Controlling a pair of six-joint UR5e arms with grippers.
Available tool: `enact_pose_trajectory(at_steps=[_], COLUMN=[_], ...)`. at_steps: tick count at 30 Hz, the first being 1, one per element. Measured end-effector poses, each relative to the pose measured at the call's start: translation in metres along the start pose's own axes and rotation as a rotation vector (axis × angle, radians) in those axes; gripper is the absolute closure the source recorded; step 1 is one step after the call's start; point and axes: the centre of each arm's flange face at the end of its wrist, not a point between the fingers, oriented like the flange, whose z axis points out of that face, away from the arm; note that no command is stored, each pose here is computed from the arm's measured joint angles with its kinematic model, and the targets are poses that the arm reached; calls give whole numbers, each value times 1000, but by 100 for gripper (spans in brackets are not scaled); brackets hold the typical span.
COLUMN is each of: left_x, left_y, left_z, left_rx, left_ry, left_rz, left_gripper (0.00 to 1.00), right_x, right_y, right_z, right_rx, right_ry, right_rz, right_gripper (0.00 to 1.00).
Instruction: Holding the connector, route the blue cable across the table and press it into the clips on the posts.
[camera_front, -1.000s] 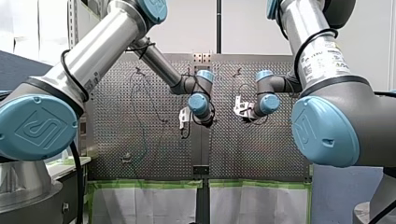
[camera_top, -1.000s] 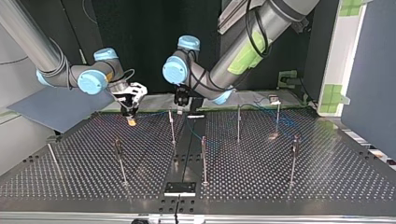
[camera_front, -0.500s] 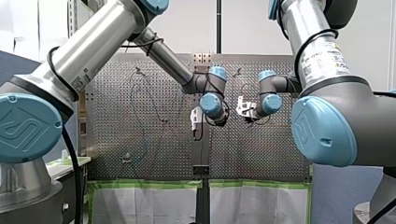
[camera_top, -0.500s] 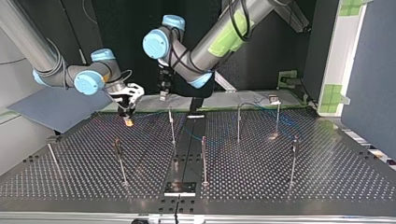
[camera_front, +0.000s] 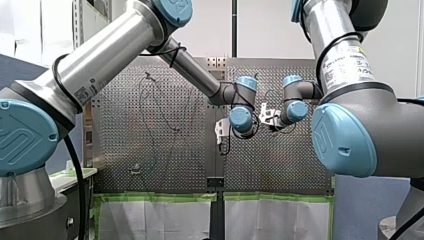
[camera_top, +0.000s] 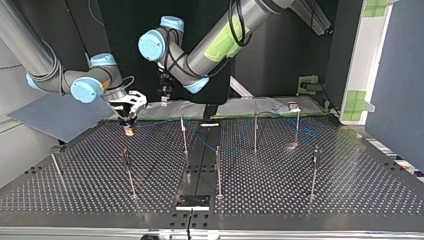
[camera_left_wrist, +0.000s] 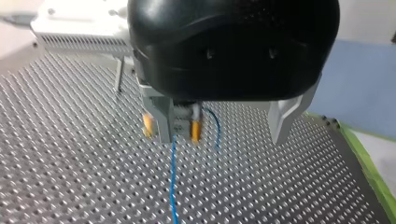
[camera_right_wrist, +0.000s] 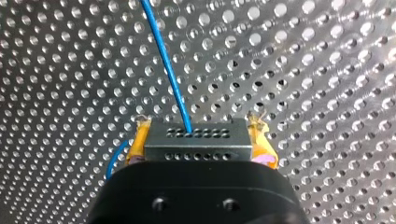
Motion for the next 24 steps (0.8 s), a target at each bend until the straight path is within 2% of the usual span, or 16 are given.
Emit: enact_pose_trajectory(at_steps=[4, 9, 17, 24], left_x=[3, -12, -45, -31], left_y=[-1, -7, -14, -12], left_z=[14, 25, 43, 64], left_rx=[-13, -11, -9, -31], left_ry=[-2, -34, -97, -60], left_rz=[-8, -36, -81, -64], left_gripper=[0, 0, 0, 0], right_x=[1, 1, 1, 2], right_y=[4, 6, 3, 4], right_z=[0, 0, 0, 1], right_rx=[-7, -8, 24, 27], right_ry=[1, 1, -2, 0], right_rz=[0, 1, 3, 4], right_gripper=[100, 100, 100, 100])
